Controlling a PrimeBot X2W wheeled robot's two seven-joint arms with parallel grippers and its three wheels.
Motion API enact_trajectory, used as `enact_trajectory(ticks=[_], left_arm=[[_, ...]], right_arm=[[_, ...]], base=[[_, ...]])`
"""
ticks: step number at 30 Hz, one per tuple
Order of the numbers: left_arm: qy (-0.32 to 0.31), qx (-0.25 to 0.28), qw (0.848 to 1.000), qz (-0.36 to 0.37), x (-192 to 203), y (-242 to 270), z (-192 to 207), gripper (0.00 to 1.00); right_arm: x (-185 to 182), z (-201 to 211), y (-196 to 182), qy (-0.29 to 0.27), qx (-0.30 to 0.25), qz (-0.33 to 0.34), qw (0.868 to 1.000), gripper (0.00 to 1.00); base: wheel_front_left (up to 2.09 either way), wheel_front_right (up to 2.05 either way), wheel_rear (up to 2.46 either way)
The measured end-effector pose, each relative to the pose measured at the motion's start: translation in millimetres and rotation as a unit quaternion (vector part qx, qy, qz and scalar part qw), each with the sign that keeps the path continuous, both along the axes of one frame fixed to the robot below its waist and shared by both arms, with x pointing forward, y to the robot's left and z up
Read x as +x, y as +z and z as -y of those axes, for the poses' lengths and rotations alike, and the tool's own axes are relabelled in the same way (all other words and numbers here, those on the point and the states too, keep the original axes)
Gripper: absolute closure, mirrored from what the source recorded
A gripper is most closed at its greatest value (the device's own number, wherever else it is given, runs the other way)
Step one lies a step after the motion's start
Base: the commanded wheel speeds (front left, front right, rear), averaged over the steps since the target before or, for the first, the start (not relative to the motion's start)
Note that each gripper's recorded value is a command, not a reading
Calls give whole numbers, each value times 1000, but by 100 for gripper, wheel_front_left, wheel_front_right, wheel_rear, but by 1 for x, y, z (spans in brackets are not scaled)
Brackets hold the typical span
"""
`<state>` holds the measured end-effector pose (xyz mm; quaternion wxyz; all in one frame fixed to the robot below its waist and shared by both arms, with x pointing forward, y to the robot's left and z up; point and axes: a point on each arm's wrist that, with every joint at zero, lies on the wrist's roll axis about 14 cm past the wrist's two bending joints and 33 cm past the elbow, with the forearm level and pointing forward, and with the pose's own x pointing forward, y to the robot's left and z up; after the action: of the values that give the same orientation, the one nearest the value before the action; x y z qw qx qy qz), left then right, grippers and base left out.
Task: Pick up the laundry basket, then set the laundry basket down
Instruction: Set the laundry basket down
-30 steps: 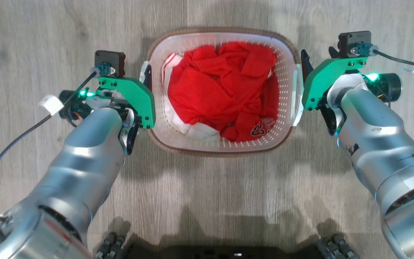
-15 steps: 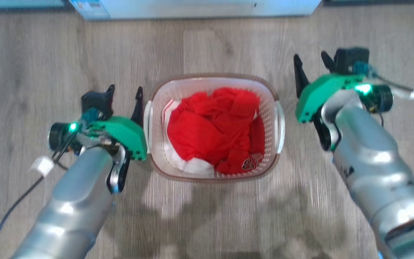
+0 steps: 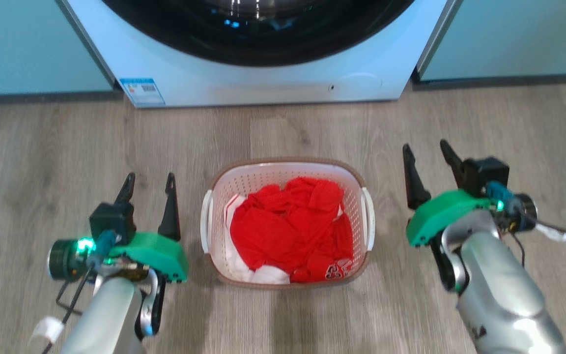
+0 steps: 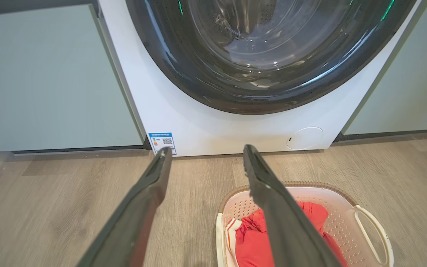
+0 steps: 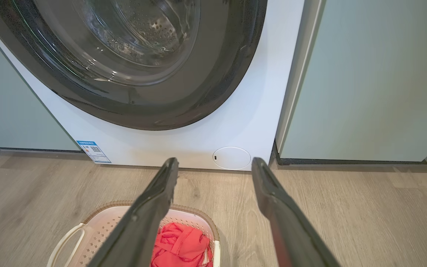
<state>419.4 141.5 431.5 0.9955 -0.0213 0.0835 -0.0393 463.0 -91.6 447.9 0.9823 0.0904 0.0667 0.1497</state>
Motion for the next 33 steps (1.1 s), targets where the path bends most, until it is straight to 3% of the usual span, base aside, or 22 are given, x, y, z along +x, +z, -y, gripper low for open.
enact_trajectory(ticks=[10,33], left_arm=[[17,-7,998,60,-38,39,-4,0],[40,-3,996,75,-91,49,-15,0]], right_arm=[[-50,13,33,-21,17,50,998,0],[-105,41,54,-66,23,85,994,0]], base=[[0,0,0],[0,0,0]])
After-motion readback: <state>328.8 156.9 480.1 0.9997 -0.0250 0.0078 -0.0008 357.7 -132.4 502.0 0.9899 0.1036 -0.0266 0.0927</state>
